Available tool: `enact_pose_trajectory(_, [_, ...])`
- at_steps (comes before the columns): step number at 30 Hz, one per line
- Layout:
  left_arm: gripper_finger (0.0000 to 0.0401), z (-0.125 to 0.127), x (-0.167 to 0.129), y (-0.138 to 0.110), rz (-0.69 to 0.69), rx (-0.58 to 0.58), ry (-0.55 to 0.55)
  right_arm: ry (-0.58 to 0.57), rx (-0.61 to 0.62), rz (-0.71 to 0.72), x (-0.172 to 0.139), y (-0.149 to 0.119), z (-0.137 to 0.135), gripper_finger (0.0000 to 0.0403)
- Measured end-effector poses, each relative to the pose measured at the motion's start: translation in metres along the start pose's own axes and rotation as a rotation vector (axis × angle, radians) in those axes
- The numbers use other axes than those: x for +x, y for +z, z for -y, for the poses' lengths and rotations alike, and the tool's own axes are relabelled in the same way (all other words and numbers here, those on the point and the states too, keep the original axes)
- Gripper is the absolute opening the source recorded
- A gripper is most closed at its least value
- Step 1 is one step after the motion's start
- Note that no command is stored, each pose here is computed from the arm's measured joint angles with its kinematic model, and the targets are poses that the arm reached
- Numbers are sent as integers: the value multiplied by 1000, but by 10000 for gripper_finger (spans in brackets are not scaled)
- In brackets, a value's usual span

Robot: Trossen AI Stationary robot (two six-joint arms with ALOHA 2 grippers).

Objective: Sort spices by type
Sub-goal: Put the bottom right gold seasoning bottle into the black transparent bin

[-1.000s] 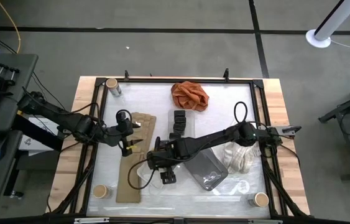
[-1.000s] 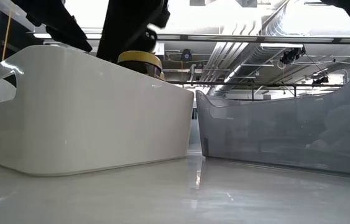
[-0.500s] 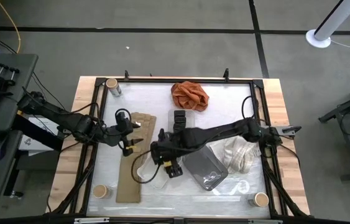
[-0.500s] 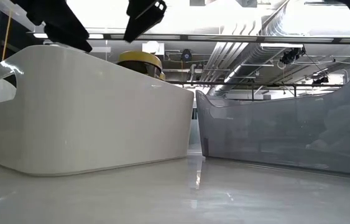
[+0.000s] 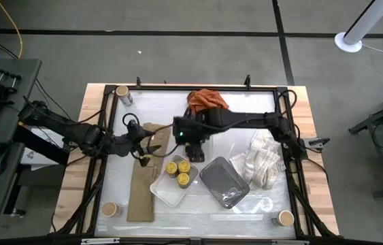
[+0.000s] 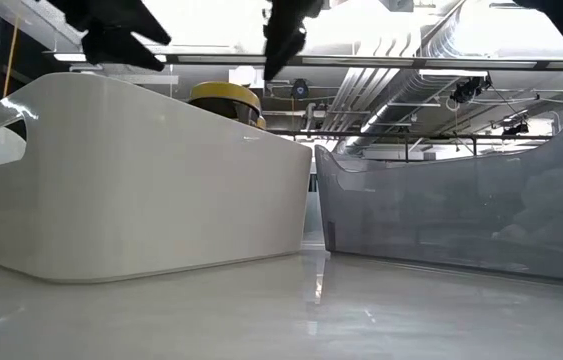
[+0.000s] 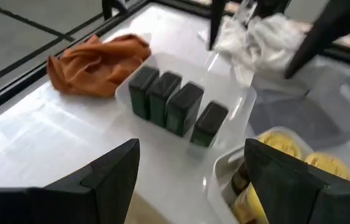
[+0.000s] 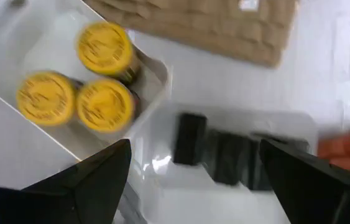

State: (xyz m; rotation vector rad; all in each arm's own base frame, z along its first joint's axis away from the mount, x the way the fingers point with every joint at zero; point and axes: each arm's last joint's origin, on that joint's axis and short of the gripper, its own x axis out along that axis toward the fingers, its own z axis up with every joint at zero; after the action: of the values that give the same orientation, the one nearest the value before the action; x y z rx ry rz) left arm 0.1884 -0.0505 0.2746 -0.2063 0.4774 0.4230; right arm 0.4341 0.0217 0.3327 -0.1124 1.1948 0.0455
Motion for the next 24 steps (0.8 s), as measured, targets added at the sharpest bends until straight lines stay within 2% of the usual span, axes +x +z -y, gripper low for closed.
enact_pose_trajectory(6, [274,-6,9,16,60,8,-69,-18,85,-39,-16,-26,34,353])
enact_pose_trajectory(11, [274,-18,18,30,109,46,-72,-57,296,-14,-34,-77,54,353])
enact_pose_trajectory(14, [274,-27,22,35,117,55,-75,-59,455,86,-46,-116,48,353])
enact_pose_trajectory(18, [274,-38,27,39,119,52,-56,-14,666,211,-51,-167,28,353])
enact_pose_trajectory(22, [274,-48,30,43,134,45,-13,103,874,316,-58,-204,8,353])
enact_pose_trajectory(24, [274,-51,31,47,158,22,-1,170,941,357,-61,-217,-1,353])
